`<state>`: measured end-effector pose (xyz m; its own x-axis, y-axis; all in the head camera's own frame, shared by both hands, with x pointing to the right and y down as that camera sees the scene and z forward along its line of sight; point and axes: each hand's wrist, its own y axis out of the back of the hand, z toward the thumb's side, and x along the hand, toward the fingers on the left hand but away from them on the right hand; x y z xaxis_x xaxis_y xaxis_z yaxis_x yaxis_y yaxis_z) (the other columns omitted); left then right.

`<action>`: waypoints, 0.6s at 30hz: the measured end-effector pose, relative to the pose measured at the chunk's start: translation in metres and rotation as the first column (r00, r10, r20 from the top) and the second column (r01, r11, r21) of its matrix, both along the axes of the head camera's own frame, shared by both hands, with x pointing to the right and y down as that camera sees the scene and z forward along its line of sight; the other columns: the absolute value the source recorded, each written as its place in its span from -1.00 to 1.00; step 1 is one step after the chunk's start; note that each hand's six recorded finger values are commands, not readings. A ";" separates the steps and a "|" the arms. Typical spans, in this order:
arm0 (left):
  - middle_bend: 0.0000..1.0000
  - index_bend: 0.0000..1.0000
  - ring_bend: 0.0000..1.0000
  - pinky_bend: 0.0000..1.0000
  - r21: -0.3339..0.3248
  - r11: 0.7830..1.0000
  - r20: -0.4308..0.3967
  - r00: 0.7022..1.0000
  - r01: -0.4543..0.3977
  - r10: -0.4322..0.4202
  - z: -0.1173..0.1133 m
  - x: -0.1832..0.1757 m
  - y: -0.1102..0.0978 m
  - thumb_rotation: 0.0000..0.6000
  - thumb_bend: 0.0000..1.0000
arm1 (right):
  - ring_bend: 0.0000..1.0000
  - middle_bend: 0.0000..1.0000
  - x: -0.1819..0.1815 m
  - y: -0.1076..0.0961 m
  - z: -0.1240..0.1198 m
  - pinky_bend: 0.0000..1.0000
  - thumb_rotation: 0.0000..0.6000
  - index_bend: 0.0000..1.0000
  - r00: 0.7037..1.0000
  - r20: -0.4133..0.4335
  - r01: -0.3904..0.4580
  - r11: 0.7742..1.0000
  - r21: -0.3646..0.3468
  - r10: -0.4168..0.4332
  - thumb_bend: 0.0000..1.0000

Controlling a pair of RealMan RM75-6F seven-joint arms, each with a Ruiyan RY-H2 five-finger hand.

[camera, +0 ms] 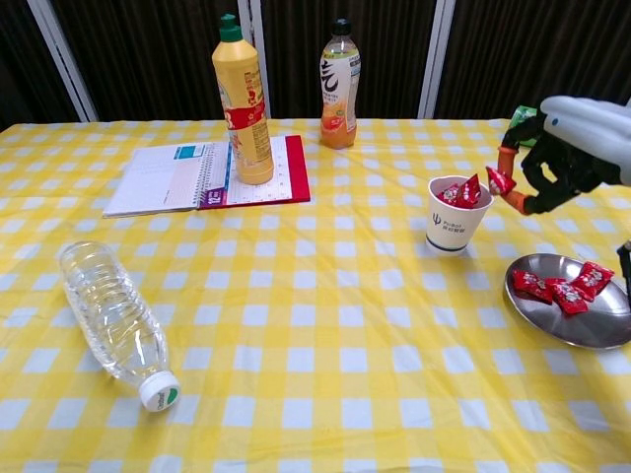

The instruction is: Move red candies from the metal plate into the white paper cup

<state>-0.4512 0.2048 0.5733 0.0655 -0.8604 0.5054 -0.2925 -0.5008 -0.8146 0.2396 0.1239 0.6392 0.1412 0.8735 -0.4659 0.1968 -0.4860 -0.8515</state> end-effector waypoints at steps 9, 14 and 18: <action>-1.00 -1.00 -1.00 -1.00 -0.012 1.000 -0.004 1.000 0.014 -0.014 0.002 -0.001 -0.002 1.00 -0.93 | 0.75 0.61 -0.004 -0.041 0.011 0.92 1.00 0.14 0.998 -0.069 -0.009 1.000 0.025 0.011 -0.06; -1.00 -1.00 -1.00 -1.00 -0.018 1.000 -0.006 1.000 0.017 -0.017 0.002 0.000 -0.002 1.00 -0.93 | 0.75 0.61 -0.007 -0.050 0.024 0.92 1.00 0.14 0.995 -0.098 -0.014 1.000 0.005 0.014 -0.06; -1.00 -1.00 -1.00 -1.00 -0.023 1.000 -0.006 1.000 0.020 -0.020 0.003 0.000 -0.003 1.00 -0.93 | 0.75 0.61 -0.006 -0.053 0.036 0.92 1.00 0.14 0.990 -0.140 -0.008 1.000 -0.015 0.006 -0.06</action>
<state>-0.4514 0.2022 0.5759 0.0516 -0.8497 0.5247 -0.3078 -0.5133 -0.8011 0.2332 0.0714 0.6751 0.0671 0.8669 -0.4940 0.0796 -0.4982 -0.8634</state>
